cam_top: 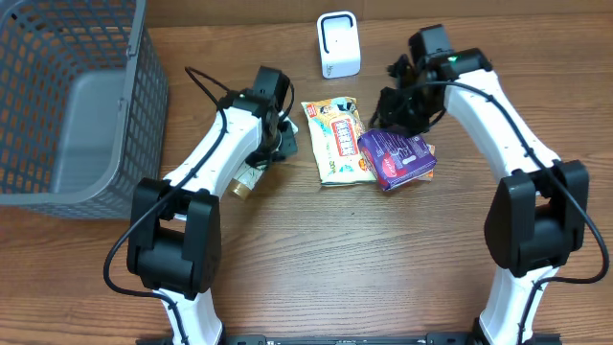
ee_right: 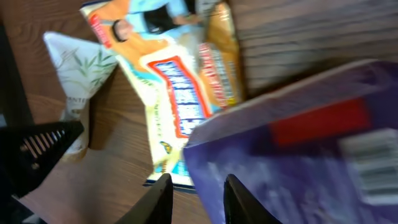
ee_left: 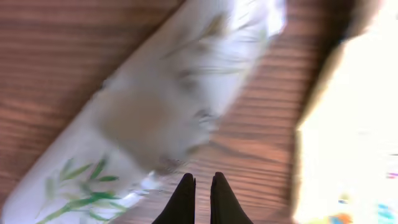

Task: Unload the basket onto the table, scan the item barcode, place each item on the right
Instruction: 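Lower the purple package flat right of the snack bag and release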

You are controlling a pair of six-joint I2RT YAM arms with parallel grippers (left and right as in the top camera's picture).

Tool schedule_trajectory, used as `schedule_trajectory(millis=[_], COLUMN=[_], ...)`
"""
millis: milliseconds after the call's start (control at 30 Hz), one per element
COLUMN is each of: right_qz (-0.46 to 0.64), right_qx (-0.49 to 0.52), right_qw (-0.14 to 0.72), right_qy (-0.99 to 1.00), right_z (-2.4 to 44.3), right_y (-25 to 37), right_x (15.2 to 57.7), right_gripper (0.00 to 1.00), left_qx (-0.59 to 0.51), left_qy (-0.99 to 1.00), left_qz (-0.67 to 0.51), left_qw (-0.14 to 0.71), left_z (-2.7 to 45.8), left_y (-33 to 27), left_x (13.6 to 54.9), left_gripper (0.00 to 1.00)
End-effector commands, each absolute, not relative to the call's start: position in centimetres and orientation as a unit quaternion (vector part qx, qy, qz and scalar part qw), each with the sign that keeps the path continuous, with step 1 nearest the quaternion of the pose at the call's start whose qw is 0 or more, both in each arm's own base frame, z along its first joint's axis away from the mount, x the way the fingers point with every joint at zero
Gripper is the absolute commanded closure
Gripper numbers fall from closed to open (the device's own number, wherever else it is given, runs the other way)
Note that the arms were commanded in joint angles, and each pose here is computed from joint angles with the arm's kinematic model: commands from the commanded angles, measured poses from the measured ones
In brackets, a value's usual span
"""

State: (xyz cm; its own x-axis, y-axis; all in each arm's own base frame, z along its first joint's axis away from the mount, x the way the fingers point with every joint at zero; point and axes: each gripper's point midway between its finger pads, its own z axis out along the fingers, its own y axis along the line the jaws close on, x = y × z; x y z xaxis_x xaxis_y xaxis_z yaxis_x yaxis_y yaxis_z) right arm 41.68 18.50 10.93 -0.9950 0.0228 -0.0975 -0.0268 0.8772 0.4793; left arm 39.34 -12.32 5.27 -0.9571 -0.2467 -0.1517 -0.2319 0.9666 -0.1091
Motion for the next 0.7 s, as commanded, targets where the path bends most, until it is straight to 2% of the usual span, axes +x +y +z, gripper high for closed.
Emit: schedule_trajectory(millis=[0, 267, 400, 500, 667], right_qz=[0.253, 0.21, 0.182, 0.133, 0.098], right_qx=[-0.046, -0.015, -0.002, 0.02, 0.032], right_qw=[0.061, 0.063, 0.049, 0.048, 0.062], right_qy=[0.965, 0.976, 0.982, 0.99, 0.993], right_z=[10.4, 7.0, 4.6, 2.4, 2.2], right_y=[22.3, 23.4, 22.3, 20.1, 18.1], right_x=[41.2, 41.4, 41.6, 42.2, 43.1], right_gripper=[0.7, 0.71, 0.72, 0.77, 0.76], left_qx=[-0.092, -0.135, -0.146, -0.148, -0.148], left_qy=[0.984, 0.979, 0.98, 0.981, 0.981], left_qz=[-0.117, -0.121, -0.112, -0.108, -0.106], left_qw=[0.102, 0.09, 0.074, 0.064, 0.06], left_z=[8.3, 9.4, 9.1, 9.0, 9.0], left_y=[-15.6, -14.5, -13.4, -13.2, -13.1], left_x=[41.1, 41.2, 40.6, 40.1, 39.9], left_gripper=[0.96, 0.96, 0.96, 0.96, 0.94])
